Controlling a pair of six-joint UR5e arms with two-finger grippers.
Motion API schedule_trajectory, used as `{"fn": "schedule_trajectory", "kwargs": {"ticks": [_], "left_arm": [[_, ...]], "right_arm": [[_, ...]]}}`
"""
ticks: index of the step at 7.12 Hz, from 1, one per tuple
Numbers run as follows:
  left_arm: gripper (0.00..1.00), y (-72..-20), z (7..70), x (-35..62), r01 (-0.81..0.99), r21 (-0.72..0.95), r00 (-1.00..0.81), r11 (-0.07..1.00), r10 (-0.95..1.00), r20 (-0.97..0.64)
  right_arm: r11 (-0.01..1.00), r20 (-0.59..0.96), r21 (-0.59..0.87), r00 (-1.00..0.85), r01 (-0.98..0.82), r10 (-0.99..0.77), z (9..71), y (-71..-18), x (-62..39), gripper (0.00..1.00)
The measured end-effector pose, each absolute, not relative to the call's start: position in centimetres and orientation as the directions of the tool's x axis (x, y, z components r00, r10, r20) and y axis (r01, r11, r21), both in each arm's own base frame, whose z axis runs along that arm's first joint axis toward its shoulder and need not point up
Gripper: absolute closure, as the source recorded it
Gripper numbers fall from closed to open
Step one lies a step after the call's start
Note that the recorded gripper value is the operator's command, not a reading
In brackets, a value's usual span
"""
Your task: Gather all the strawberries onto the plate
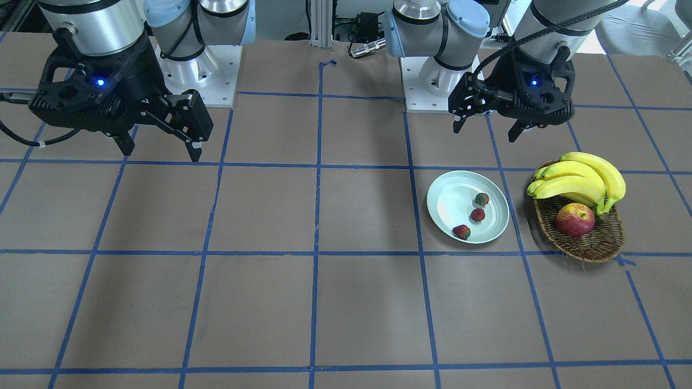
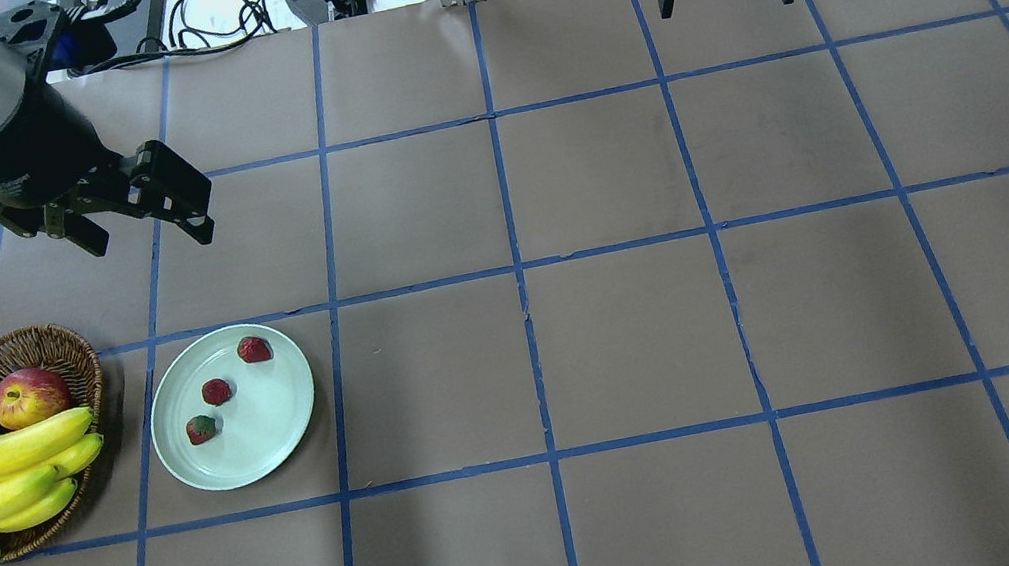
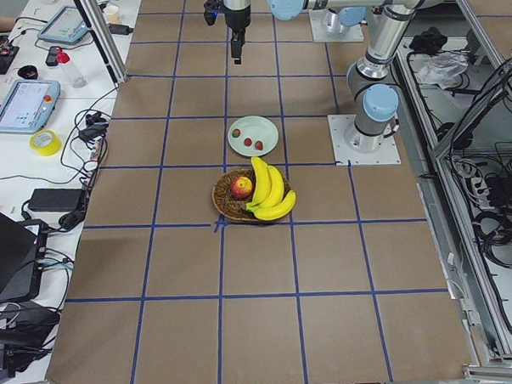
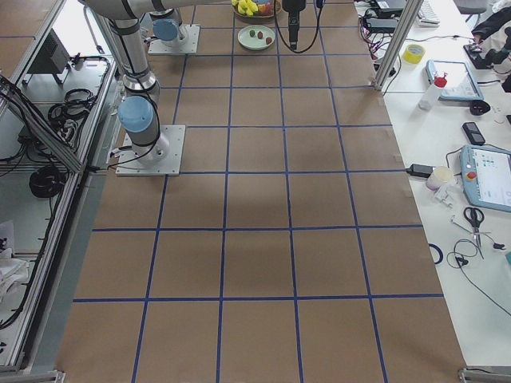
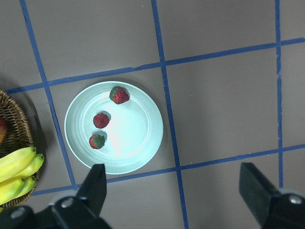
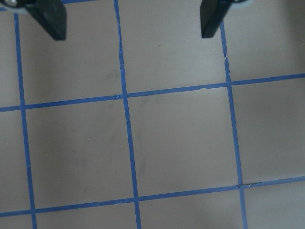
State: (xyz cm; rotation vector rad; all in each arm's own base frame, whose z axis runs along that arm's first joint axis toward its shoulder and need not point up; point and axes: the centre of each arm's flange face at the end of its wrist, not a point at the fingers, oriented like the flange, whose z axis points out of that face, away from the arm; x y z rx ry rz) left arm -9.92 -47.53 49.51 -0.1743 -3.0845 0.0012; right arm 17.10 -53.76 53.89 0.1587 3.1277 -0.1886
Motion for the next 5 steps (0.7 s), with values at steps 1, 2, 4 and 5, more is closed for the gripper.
{"fn": "schedule_trajectory", "kwargs": {"ticks": [1,2,4,5], "left_arm": [[0.0,-47.3,49.58,-10.35,0.1,-0.002,-0.994,0.995,0.1,0.051],[0.0,-47.06,49.73,-10.74,0.081,-0.003,-0.995,0.997,0.081,0.049],[0.0,-46.51,49.95,-11.03,0.024,0.001,-0.999,1.0,0.024,0.048],[0.0,-46.31,49.98,-11.09,-0.007,0.006,-0.999,1.0,-0.007,0.049]], "right_arm": [[0.988,-0.011,-0.121,-0.995,0.1,0.099,53.83,-53.85,17.11,0.0],[0.988,-0.011,-0.123,-0.995,0.098,0.097,53.74,-53.93,17.12,0.0],[0.988,-0.005,-0.114,-0.995,0.1,0.1,53.36,-54.09,17.09,0.0],[0.989,-0.001,-0.11,-0.995,0.104,0.104,53.25,-54.1,17.04,0.0]]}}
